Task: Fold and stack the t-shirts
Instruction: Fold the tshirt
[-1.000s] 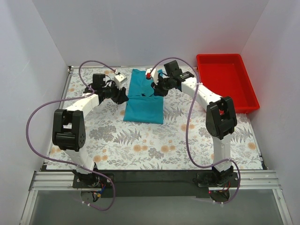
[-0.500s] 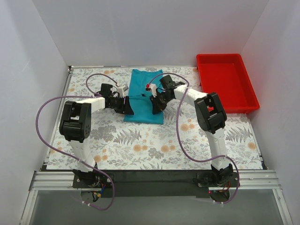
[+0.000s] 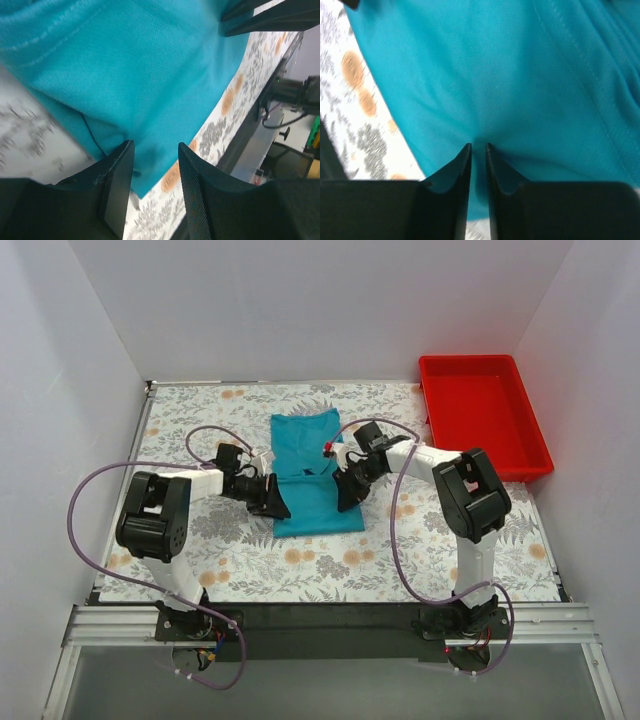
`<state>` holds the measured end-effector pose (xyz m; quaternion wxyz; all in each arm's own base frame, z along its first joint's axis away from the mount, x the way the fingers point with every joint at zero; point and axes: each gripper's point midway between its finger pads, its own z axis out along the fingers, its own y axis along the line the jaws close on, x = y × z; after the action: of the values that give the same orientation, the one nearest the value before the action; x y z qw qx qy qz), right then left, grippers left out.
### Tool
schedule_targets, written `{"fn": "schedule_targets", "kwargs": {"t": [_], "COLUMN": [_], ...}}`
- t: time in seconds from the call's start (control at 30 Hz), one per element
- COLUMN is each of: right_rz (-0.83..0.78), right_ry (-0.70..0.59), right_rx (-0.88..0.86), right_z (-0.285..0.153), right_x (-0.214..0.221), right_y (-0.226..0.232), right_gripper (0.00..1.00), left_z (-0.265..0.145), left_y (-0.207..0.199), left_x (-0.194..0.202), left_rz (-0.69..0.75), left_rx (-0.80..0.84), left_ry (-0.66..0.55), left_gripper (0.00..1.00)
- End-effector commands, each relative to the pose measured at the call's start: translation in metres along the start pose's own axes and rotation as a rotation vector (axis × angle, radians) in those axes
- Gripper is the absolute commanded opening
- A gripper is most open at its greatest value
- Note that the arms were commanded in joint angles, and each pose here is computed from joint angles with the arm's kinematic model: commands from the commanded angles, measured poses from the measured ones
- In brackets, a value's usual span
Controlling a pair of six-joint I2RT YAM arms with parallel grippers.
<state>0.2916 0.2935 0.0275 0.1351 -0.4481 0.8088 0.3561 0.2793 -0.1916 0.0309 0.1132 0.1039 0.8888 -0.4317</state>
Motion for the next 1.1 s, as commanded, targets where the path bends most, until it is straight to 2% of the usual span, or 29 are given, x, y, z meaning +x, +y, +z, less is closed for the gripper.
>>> {"fn": "schedule_targets", "kwargs": {"t": [0.0,0.07,0.13,0.2,0.23,0.3,0.37,0.4,0.43,0.47,0.5,0.53,0.6,0.73,0.8,0.9,1.07], "right_rz": [0.006,-0.072,-0.147,-0.287,-0.315,-0.405,-0.406,-0.343,-0.302,-0.262,-0.159,-0.124,-0.076,0.041,0.068,0.108,0.205], "right_ry": [0.031,0.002,-0.026,-0.045,-0.015,-0.005,-0.003,-0.011,-0.038,-0.054,-0.062,-0.087,-0.113,-0.122,-0.097,-0.050,0.004], "right_rx": [-0.027,-0.036,0.011,0.059,0.093,0.119,0.097,0.063,-0.016,-0.060,-0.111,-0.190,-0.240,-0.314,-0.319,-0.300,-0.296], "right_z": [-0.025,-0.041,-0.060,-0.076,-0.076,-0.081,-0.076,-0.072,-0.067,-0.060,-0.054,-0.050,-0.036,-0.021,-0.010,0.004,0.012], "right_x": [0.012,-0.001,-0.008,-0.012,-0.002,0.002,0.003,0.003,0.000,-0.003,-0.002,-0.006,-0.009,-0.010,-0.002,0.024,0.067], "right_y": [0.033,0.043,0.050,0.053,0.049,0.051,0.058,0.066,0.081,0.084,0.093,0.105,0.109,0.118,0.112,0.095,0.074], "right_gripper": [0.26,0.35,0.37,0.37,0.37,0.33,0.26,0.24,0.24,0.23,0.22,0.22,0.22,0.22,0.22,0.22,0.22], "left_z": [-0.019,-0.036,-0.054,-0.062,-0.069,-0.068,-0.066,-0.062,-0.056,-0.052,-0.045,-0.035,-0.022,-0.001,0.006,0.019,0.023], "left_y": [-0.022,-0.041,-0.057,-0.062,-0.068,-0.074,-0.087,-0.095,-0.102,-0.114,-0.120,-0.116,-0.122,-0.106,-0.099,-0.076,-0.041], "left_x": [0.017,0.005,-0.007,-0.006,-0.008,-0.005,0.002,0.009,0.020,0.024,0.033,0.049,0.054,0.054,0.052,0.055,0.064], "left_rz": [0.032,0.160,0.331,0.493,0.576,0.698,0.738,0.726,0.630,0.593,0.511,0.334,0.279,0.115,0.100,0.050,-0.121], "left_rx": [0.013,0.025,0.006,-0.007,-0.027,-0.035,0.022,0.069,0.129,0.206,0.248,0.274,0.318,0.291,0.277,0.213,0.177], "left_ry": [0.027,-0.030,-0.097,-0.123,-0.155,-0.162,-0.170,-0.155,-0.126,-0.124,-0.098,-0.041,-0.028,-0.036,-0.030,-0.005,0.034], "left_gripper": [0.40,0.41,0.41,0.42,0.42,0.42,0.41,0.40,0.40,0.39,0.39,0.38,0.37,0.38,0.38,0.40,0.40]}}
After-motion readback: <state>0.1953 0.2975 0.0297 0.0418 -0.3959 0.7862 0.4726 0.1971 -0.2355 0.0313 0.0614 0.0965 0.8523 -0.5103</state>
